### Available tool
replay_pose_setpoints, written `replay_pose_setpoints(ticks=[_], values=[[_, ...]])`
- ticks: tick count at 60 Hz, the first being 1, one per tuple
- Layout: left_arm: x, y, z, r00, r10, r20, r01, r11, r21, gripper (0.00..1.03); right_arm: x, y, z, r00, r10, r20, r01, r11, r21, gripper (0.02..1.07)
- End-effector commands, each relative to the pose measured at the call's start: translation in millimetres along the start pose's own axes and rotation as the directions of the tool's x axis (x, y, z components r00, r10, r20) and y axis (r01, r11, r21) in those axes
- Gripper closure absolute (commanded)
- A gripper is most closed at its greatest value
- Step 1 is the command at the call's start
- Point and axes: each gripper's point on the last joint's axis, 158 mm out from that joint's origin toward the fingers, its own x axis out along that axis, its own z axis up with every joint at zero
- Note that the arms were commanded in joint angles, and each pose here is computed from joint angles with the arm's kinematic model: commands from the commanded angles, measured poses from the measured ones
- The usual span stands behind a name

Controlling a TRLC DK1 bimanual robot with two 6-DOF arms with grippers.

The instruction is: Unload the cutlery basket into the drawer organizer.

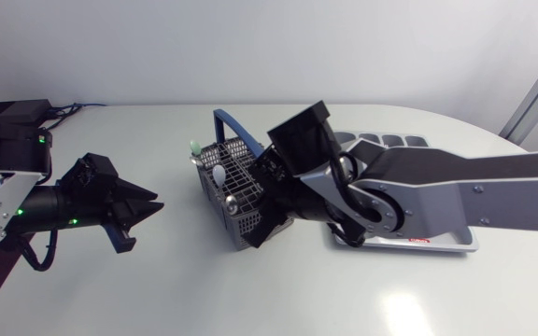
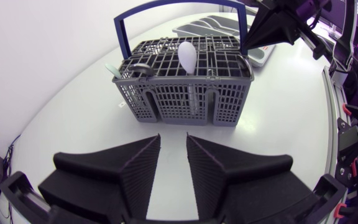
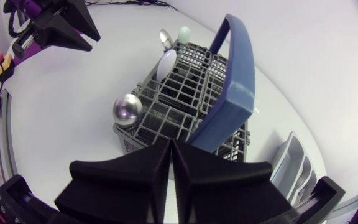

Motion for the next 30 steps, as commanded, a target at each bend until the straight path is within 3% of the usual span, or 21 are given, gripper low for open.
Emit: replay_pose_setpoints(ticks=[1, 11, 30], values=[[4.4, 8.1, 8.2, 1.000, 0.000, 0.017, 0.000, 1.000, -0.006, 0.71, -1.8, -19.1, -11.6, 0.999, -0.041, -0.018, 0.041, 0.999, 0.003, 0.97], [23.2, 27.5, 5.7, 1.000, 0.008, 0.014, -0.008, 1.000, -0.025, 0.71, -5.7, -46.5, -15.7, 0.997, -0.081, -0.019, 0.082, 0.996, 0.042, 0.97], [89.0, 102.5, 10.1, 0.999, 0.033, 0.021, -0.030, 0.990, -0.139, 0.71, -46.6, -36.0, -29.6, 0.999, -0.008, 0.044, 0.004, 0.995, 0.098, 0.97]])
